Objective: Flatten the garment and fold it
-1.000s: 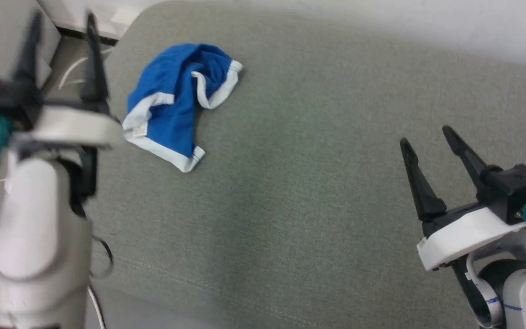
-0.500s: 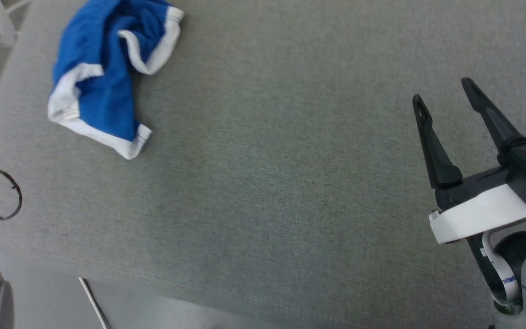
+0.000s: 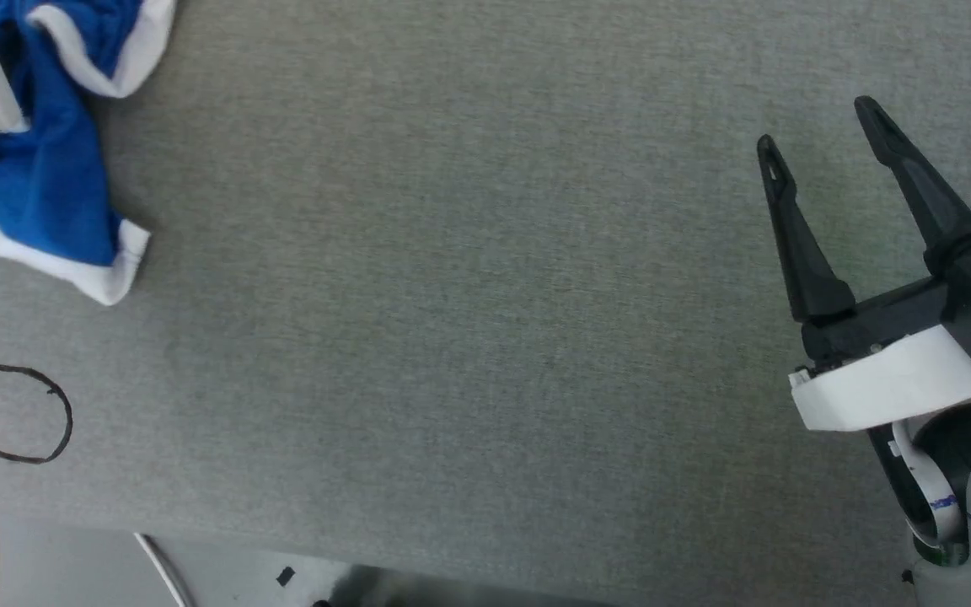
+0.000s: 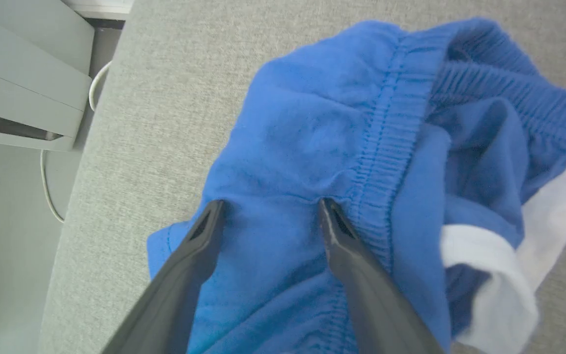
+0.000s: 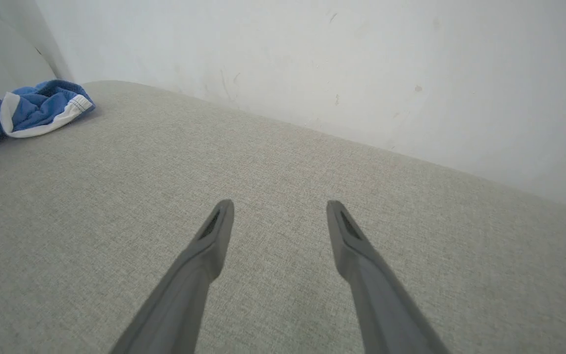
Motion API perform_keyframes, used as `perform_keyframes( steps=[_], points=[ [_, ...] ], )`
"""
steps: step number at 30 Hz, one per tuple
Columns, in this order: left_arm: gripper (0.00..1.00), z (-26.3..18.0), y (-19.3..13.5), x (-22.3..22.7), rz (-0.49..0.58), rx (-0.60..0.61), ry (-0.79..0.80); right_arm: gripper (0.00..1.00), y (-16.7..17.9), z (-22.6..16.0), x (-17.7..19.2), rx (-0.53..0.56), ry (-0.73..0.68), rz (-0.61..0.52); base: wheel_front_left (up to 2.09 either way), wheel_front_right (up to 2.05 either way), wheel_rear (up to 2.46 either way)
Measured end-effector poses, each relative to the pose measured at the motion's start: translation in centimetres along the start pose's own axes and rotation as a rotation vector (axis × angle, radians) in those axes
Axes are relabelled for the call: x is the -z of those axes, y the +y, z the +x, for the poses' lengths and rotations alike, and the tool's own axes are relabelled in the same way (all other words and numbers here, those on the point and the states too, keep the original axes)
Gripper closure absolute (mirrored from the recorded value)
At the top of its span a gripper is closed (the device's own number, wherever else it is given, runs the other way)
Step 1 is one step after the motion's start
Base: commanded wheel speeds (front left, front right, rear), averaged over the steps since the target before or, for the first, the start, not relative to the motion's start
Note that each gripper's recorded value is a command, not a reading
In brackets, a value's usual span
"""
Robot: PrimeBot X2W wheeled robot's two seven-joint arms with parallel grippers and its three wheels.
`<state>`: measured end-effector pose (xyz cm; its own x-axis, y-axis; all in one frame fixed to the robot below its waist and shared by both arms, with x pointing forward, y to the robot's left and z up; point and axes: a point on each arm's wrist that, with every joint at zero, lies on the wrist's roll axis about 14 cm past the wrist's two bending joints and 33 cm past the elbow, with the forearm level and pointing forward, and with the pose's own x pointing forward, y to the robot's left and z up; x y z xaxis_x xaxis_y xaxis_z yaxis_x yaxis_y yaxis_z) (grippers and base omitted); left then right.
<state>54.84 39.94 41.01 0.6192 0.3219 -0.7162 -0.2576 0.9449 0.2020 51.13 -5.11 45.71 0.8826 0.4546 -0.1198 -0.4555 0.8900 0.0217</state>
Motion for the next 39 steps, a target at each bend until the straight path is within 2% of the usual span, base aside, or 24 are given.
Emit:
perform_keyframes(
  steps=[5, 6, 7, 8, 9, 10, 11, 15, 21, 25, 26, 32, 33, 36, 39],
  points=[
    [0.0, 1.4, -0.8, 2.0, -0.037, 0.021, 0.121, 0.0, -1.1, -0.5, 1.0, 0.031, 0.027, -0.007, 0.0, 0.0, 0.0],
    [0.04, 1.5, -0.8, 2.3, -0.049, 0.024, 0.147, 0.0, -1.3, -0.6, 1.1, 0.036, 0.03, -0.01, 0.0, 0.0, 0.0],
    [0.16, 1.6, -0.7, 2.4, -0.059, 0.013, 0.16, 0.0, -1.5, -0.7, 1.2, 0.041, 0.033, -0.014, 0.0, 0.0, 0.0],
    [0.56, 1.6, -0.7, 2.5, -0.063, 0.008, 0.178, 0.0, -1.6, -0.7, 1.2, 0.045, 0.035, -0.016, 0.0, 0.0, 0.0],
    [0.8, 1.7, -0.8, 2.7, -0.065, 0.01, 0.192, 0.0, -1.7, -0.8, 1.2, 0.048, 0.034, -0.018, 0.0, 0.0, 0.0],
    [0.92, 1.7, -1.0, 2.7, -0.072, 0.01, 0.195, 0.0, -1.8, -0.9, 1.2, 0.05, 0.035, -0.019, 0.0, 0.0, 0.0],
    [1.0, 1.6, -0.9, 2.7, -0.078, 0.004, 0.197, 0.0, -1.8, -0.9, 1.1, 0.051, 0.034, -0.021, 0.0, 0.0, 0.0],
    [1.0, 1.2, -0.7, 2.7, -0.077, -0.013, 0.188, 0.0, -1.7, -1.1, 0.7, 0.051, 0.031, -0.026, 0.0, 0.0, 0.0],
    [1.0, -0.2, 0.2, 1.0, -0.001, -0.062, 0.052, 0.0, -1.6, -1.5, -0.5, 0.056, 0.011, -0.022, 0.0, 0.0, 0.0],
    [1.0, -2.8, 1.2, -4.2, 0.07, -0.092, -0.192, 0.0, -1.4, -2.0, -1.8, 0.063, -0.016, -0.006, 0.0, 0.0, 0.0],
    [1.0, -4.8, 1.5, -7.1, 0.108, -0.102, -0.332, 0.0, -1.2, -2.3, -2.5, 0.067, -0.026, 0.001, 0.0, 0.0, 0.0],
    [1.0, -13.0, 1.5, -15.5, 0.16, -0.096, -0.75, 0.0, -0.7, -3.8, -5.0, 0.084, -0.074, 0.015, 0.0, 0.0, 0.0],
    [1.0, -13.0, 1.5, -15.5, 0.16, -0.096, -0.75, 0.0, -0.7, -3.8, -5.0, 0.084, -0.074, 0.015, 0.0, 0.0, 0.0],
    [1.0, -18.7, 1.0, -18.9, 0.158, -0.073, -0.967, 0.0, -0.4, -5.2, -6.6, 0.095, -0.107, 0.015, 0.0, 0.0, 0.0],
    [1.0, -21.0, 0.2, -19.8, 0.147, -0.041, -1.039, 0.0, -0.1, -5.9, -7.4, 0.097, -0.123, 0.013, 0.0, 0.0, 0.0]
  ],
)
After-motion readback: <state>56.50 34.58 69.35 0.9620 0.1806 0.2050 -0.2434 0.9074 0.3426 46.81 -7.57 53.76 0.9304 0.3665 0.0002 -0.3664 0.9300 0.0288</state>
